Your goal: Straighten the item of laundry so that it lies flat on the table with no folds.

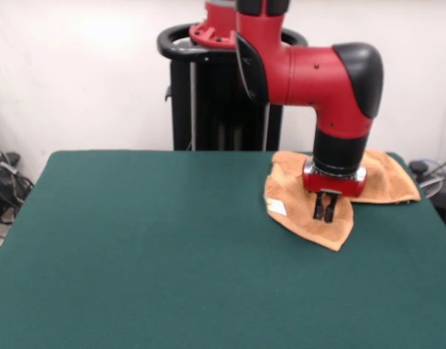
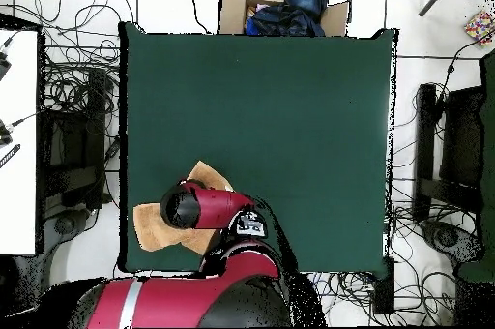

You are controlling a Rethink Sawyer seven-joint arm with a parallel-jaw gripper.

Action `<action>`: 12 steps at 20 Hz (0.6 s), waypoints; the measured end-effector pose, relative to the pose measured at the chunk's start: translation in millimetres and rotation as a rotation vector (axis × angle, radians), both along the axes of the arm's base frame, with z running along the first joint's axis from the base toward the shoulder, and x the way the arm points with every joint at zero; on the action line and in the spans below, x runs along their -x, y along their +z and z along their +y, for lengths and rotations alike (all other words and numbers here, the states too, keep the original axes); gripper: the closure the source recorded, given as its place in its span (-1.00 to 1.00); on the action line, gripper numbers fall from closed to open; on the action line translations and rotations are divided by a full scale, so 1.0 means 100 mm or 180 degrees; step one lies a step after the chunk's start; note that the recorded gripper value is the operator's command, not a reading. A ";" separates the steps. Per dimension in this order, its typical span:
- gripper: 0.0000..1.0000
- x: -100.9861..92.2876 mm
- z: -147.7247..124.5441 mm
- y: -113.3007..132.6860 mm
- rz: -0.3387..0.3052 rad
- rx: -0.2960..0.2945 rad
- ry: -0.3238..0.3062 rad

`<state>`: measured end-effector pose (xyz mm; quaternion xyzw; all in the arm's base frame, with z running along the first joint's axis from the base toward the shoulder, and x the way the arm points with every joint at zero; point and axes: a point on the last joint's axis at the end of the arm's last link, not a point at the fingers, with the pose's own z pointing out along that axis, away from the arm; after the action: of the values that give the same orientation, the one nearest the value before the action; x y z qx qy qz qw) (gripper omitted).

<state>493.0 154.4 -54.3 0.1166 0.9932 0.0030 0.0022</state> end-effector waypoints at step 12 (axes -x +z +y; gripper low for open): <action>1.00 0.00 0.10 0.02 -0.0379 0.0327 0.0416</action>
<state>493.2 164.6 -52.8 0.0509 0.9956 -0.0409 0.0669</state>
